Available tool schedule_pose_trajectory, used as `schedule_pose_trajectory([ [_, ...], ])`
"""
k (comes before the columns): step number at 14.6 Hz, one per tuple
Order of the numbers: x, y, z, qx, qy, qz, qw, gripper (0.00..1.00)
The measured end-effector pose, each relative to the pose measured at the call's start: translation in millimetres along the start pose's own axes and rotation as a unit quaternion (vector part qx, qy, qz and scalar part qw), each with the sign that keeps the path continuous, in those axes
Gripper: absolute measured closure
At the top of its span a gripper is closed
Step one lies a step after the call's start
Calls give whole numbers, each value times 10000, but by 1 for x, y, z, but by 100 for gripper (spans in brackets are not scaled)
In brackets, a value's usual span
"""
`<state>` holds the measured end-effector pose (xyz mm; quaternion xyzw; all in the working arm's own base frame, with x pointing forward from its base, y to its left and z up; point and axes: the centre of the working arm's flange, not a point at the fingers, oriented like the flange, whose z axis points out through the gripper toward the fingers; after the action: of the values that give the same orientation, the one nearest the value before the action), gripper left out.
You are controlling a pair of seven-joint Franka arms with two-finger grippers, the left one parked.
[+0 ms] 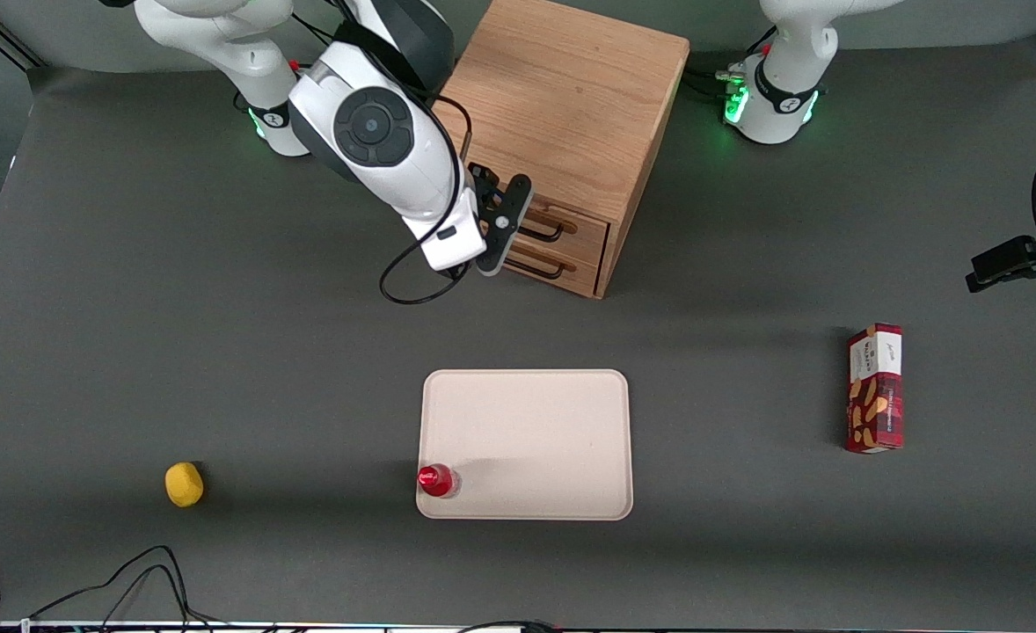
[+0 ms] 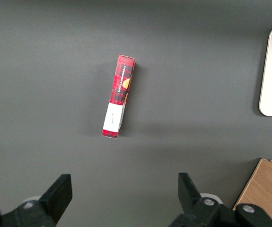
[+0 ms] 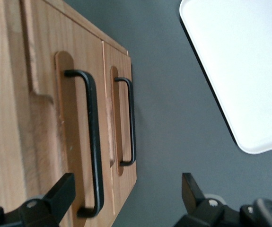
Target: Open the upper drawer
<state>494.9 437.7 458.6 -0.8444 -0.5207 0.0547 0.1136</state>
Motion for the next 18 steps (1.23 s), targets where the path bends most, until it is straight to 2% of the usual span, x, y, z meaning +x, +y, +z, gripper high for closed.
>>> schedule_pose_trajectory([
  [6,10,-8,42,139,-119,-117,9998,0],
  [10,8,-6,50,50,-206,-155,9997,0],
  [13,10,-3,59,34,-149,-159,9998,0],
  [18,11,0,66,-84,-216,-284,9993,0],
])
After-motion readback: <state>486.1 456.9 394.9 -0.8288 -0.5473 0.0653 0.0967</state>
